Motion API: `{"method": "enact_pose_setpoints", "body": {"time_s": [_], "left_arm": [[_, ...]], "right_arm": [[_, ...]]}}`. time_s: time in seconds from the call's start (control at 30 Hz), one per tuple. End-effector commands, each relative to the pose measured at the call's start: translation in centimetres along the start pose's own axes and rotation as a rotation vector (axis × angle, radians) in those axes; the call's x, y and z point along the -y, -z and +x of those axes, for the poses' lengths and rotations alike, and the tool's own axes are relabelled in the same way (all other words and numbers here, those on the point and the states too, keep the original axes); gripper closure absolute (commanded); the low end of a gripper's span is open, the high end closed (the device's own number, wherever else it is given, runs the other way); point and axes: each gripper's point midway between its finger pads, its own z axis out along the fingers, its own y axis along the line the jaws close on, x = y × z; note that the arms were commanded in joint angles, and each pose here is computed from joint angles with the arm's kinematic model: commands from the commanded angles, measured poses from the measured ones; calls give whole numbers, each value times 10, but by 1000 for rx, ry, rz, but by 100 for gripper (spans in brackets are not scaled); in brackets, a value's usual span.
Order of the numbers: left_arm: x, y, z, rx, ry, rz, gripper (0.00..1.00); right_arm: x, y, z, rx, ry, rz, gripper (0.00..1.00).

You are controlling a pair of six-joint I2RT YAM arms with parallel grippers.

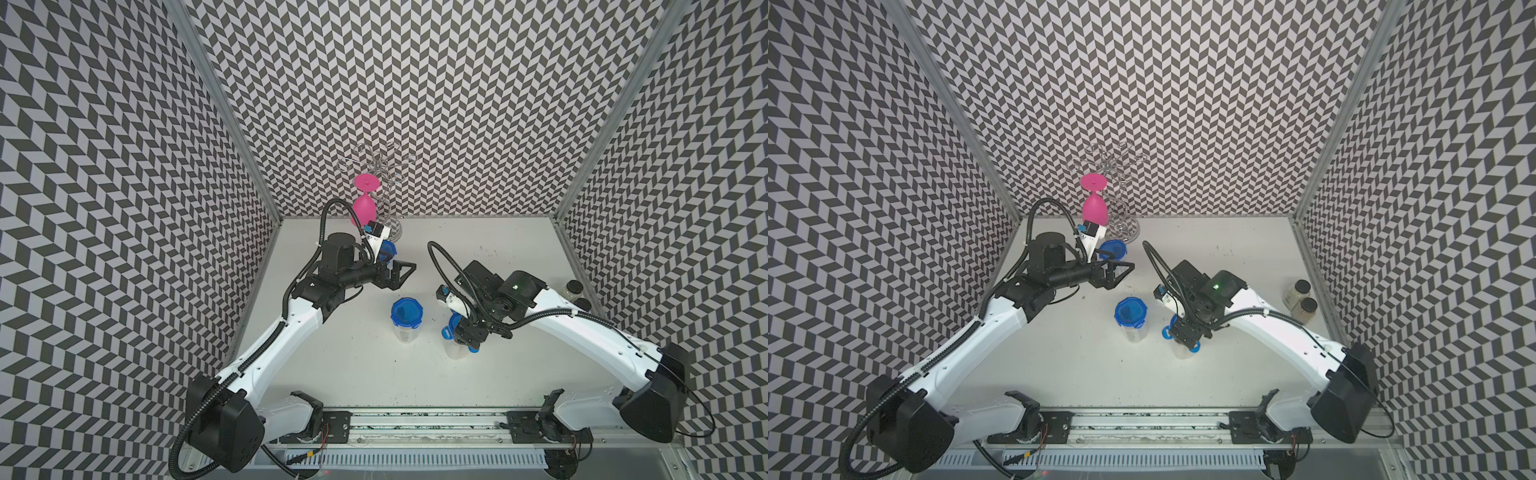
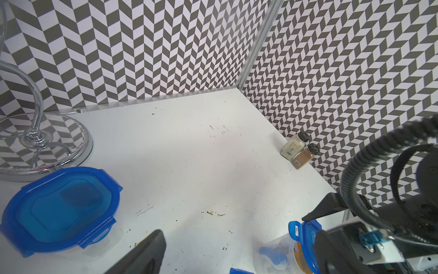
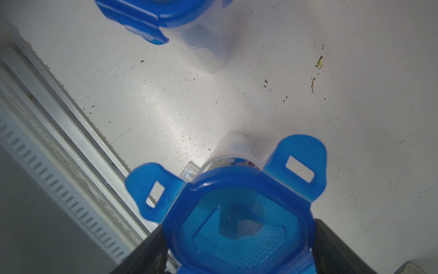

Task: Pack away toiletry kits
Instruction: Close the lid on the container.

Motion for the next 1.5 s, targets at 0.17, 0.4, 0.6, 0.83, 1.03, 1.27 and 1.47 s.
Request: {"method": "enact_pose_setpoints", "body": {"time_s": [0.17,0.4,0.6,0.83,1.03,1.27,1.47], "left_arm": [[-2,5,-4,20,-26,-15,0],[-5,5,-1,17,-20,-23,1],[-5,8,-2,23,-26,-28,0],[-6,8,1,18,-26,-34,0],[-6,9,1,18,-28,-33,0],[-6,7,-1,19,-28,-30,0],[-9,6,1,11,-26,-41,1]], "right_arm": [[4,-4,-2,-14,-3,30,35],[3,-4,-6,-9,2,24,33],[0,-4,-12,-13,12,20,32],[2,-9,-10,-29,8,40,27],[7,-4,-10,-17,-4,75,2],[9,6,-18,13,-6,90,0],[5,35,-42,144,-37,63,0]]}}
